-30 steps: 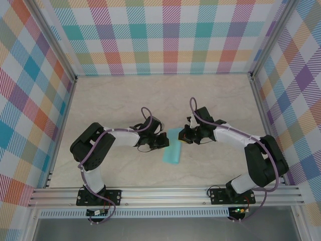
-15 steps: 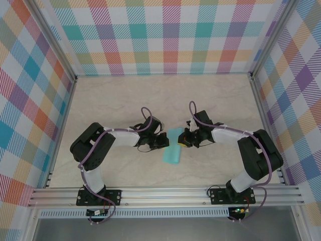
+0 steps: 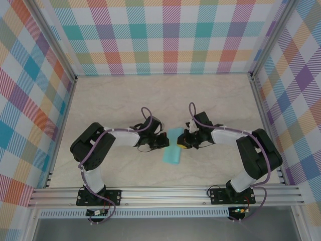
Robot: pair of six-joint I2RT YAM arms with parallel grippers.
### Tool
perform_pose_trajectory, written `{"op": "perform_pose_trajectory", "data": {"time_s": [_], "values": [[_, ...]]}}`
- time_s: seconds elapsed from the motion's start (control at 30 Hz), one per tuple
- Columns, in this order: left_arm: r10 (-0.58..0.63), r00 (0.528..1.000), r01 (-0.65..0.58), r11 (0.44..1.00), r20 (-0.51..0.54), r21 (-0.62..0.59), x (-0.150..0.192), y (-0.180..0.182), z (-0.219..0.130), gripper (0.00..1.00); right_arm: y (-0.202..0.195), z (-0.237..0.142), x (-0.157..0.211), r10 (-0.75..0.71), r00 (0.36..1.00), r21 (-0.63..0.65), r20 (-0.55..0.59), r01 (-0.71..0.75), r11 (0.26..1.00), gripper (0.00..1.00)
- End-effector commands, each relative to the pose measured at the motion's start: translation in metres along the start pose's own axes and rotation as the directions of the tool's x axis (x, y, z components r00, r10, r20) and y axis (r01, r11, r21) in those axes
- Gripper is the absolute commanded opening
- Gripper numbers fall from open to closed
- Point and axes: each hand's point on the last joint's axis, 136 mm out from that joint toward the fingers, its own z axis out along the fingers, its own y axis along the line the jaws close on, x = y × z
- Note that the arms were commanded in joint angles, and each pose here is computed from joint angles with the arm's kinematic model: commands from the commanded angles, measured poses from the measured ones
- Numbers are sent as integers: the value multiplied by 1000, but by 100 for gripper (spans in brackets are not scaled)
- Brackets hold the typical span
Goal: Fold a paper plane with a square sheet of paper (pick it up from the middle)
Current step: Fold the square sheet of paper in half at the center of the table.
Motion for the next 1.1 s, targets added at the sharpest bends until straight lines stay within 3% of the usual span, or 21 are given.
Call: {"op": "perform_pose_trajectory", "data": {"time_s": [0.0, 0.33, 0.87, 1.07], "values": [[-55, 995, 41, 985, -80, -168, 29, 49, 16, 0, 14, -2, -5, -25, 1000, -48, 0, 25, 999, 9], [-54, 995, 39, 984, -84, -175, 31, 51, 16, 0, -27, 9, 1, 19, 1000, 69, -17, -18, 997, 9], [-54, 994, 36, 982, -91, -183, 33, 54, 17, 0, -76, 17, 17, 61, 997, 142, -38, -55, 988, 10], [-55, 994, 37, 982, -91, -186, 34, 55, 17, 0, -47, 4, 12, 10, 1000, 63, -15, -10, 998, 10]]}}
